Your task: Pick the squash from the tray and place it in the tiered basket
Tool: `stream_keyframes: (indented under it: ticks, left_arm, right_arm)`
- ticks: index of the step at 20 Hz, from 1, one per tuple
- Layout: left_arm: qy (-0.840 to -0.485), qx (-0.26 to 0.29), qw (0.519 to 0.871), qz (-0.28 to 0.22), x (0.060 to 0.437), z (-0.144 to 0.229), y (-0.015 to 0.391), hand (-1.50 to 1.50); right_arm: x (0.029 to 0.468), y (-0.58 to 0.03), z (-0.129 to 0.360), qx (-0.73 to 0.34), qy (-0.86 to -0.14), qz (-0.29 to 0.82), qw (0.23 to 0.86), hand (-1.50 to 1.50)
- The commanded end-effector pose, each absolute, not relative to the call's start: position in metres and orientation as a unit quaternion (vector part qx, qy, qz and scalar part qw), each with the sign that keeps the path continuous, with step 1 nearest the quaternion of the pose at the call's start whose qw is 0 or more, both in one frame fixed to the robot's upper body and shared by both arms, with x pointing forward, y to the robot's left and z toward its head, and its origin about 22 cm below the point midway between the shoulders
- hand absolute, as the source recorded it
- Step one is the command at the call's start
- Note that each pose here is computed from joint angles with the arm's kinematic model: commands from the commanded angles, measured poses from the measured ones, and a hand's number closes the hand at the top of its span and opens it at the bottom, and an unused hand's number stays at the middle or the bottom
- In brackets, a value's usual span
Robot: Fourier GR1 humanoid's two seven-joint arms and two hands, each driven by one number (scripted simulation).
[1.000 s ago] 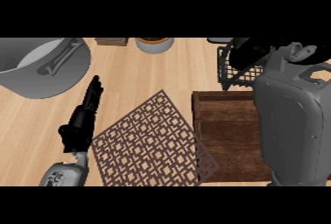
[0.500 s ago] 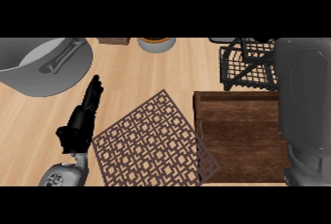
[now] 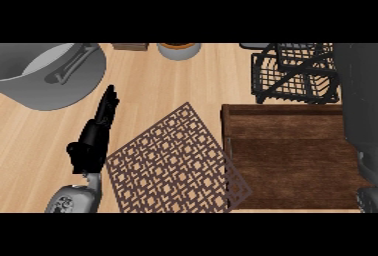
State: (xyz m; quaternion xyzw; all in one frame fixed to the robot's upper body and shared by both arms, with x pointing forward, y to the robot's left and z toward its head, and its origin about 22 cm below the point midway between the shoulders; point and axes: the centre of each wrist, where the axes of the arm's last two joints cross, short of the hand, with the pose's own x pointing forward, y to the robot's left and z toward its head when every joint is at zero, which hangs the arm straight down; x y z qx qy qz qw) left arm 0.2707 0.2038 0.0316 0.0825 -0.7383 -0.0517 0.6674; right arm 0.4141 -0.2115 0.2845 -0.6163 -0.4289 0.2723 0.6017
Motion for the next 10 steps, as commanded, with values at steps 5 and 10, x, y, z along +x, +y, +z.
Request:
stream_keyframes:
  ticks: [5,10]
  left_arm:
    - [-0.735,0.073,0.672,-0.054,0.268,0.031,0.198,0.00]
    - [-0.733,0.080,0.673,-0.063,0.281,0.043,0.211,0.00]
  right_arm:
    - [0.428,-0.252,0.257,-0.561,-0.448,0.150,0.680,-1.50]
    - [0.439,-0.248,0.247,-0.515,-0.487,0.139,0.692,-1.50]
